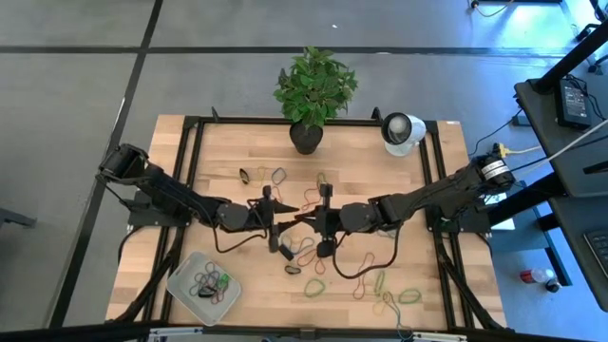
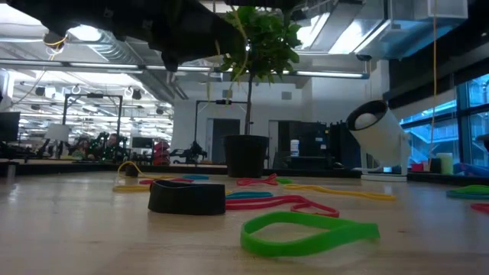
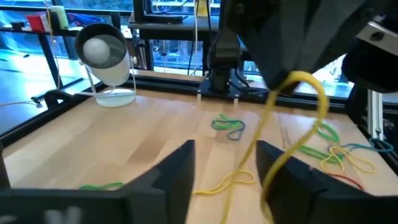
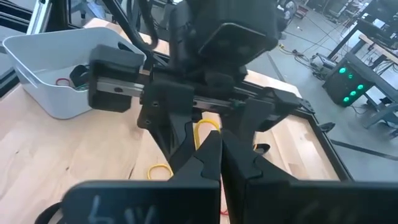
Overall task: Pick and place rubber bands into bin
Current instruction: Put the yellow rubber band into the gray bin
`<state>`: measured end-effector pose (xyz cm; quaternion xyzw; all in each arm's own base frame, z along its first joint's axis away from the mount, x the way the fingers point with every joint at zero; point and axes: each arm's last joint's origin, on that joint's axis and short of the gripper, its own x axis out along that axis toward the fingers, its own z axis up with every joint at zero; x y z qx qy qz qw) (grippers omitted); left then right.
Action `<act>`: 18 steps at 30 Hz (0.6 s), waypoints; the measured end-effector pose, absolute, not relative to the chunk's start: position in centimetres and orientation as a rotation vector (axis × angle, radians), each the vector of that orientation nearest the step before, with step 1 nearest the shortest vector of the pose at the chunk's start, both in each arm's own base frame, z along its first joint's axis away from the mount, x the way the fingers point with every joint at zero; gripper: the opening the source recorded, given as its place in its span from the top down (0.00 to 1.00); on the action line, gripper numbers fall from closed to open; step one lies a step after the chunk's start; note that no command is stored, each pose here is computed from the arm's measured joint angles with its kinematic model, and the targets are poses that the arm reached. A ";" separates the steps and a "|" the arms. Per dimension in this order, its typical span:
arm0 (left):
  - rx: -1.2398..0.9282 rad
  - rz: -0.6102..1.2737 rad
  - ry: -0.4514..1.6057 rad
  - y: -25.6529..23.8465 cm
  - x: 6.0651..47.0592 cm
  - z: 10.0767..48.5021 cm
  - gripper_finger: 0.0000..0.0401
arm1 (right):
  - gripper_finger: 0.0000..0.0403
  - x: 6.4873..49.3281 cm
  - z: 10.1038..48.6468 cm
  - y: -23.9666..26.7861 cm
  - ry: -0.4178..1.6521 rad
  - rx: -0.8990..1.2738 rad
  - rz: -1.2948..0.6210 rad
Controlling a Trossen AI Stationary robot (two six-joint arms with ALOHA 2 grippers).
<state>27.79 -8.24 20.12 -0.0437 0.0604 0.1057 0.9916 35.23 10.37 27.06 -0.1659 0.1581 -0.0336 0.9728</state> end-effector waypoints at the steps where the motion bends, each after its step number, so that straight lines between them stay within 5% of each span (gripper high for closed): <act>1: -0.085 0.212 0.125 -8.2 27.8 20.1 0.67 | 1.00 35.2 27.1 10.4 0.318 -0.334 -0.068; 8: -0.076 0.178 0.160 -8.3 27.7 19.8 0.97 | 0.97 35.2 27.0 10.4 0.328 -0.307 -0.074; 18: 0.012 0.130 0.173 -9.3 27.4 19.8 1.00 | 0.74 34.6 25.7 10.1 0.464 -0.242 -0.117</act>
